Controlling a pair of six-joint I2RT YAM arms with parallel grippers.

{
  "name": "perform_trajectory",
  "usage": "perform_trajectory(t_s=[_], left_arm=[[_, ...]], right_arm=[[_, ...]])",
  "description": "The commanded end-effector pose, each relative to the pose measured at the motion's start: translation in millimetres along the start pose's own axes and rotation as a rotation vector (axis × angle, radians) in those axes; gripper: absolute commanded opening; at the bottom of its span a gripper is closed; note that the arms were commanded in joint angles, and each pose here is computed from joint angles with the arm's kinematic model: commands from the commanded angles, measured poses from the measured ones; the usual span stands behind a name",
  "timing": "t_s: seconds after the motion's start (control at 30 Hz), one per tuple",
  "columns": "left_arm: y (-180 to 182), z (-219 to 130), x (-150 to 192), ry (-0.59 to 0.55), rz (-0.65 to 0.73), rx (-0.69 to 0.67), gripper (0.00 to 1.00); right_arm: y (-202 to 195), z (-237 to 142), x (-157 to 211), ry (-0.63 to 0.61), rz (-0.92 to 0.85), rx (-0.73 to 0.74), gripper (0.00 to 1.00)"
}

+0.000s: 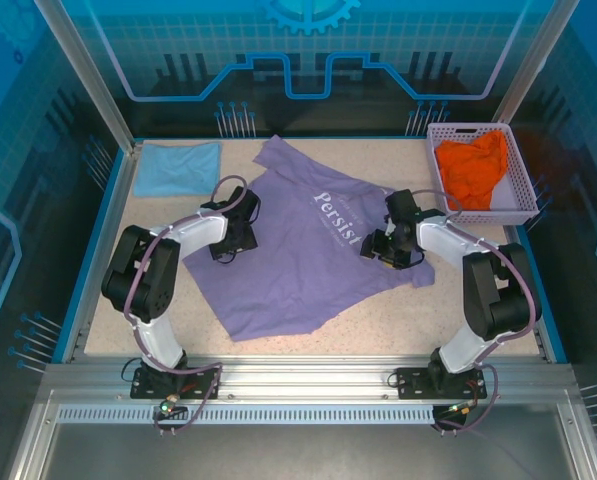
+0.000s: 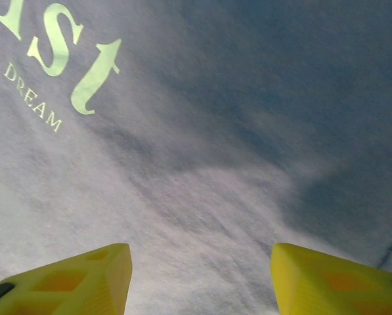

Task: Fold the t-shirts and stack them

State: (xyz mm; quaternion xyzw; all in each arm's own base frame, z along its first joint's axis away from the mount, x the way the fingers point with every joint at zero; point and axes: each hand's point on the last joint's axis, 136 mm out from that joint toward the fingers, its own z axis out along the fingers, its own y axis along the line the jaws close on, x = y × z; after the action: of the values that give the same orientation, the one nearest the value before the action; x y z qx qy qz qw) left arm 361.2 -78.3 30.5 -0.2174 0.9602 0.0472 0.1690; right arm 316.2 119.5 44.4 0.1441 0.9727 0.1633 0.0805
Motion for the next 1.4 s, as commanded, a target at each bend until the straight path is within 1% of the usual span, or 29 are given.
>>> perform_trajectory(t_s=[0.0, 0.13, 0.17, 0.27, 0.5, 0.7, 0.83, 0.9, 0.97, 1.03, 1.1, 1.2, 1.37], left_arm=[[15, 0, 1, -0.011, -0.003, -0.062, 0.7], [19, 10, 1, 0.031, -0.048, -0.029, 0.64], [19, 11, 1, 0.036, -0.054, -0.023, 0.61], [14, 12, 1, 0.038, -0.056, -0.006, 0.57], [4, 17, 2, 0.061, -0.052, 0.03, 0.54], [9, 19, -2, 0.057, -0.054, 0.003, 0.36], [15, 14, -8, 0.037, -0.069, -0.007, 0.23], [18, 9, -12, 0.02, -0.07, -0.014, 0.2], [21, 4, -16, 0.004, -0.072, -0.018, 0.2], [20, 1, -19, 0.0, -0.071, -0.008, 0.26], [18, -1, -19, 0.002, -0.07, 0.005, 0.27], [13, -2, -19, 0.013, -0.064, 0.028, 0.33], [7, -2, -17, 0.03, -0.058, 0.053, 0.33]], right_arm=[[-2, 6, 0, 0.016, 0.025, -0.018, 0.59], [-4, 9, 1, 0.019, 0.032, -0.023, 0.58], [-5, 10, 1, 0.02, 0.035, -0.023, 0.58], [-8, 11, 0, 0.021, 0.048, -0.028, 0.58], [-9, 13, 0, 0.021, 0.058, -0.04, 0.58], [-11, 13, -1, 0.018, 0.062, -0.044, 0.57], [-16, 14, -1, 0.018, 0.079, -0.033, 0.57], [-20, 15, -1, 0.02, 0.098, -0.025, 0.56], [-26, 16, -1, 0.023, 0.124, -0.019, 0.55], [-30, 18, -1, 0.03, 0.144, -0.025, 0.55], [-30, 20, 0, 0.037, 0.154, -0.04, 0.55], [-29, 20, 0, 0.038, 0.156, -0.046, 0.54], [-29, 21, -1, 0.039, 0.155, -0.048, 0.54]])
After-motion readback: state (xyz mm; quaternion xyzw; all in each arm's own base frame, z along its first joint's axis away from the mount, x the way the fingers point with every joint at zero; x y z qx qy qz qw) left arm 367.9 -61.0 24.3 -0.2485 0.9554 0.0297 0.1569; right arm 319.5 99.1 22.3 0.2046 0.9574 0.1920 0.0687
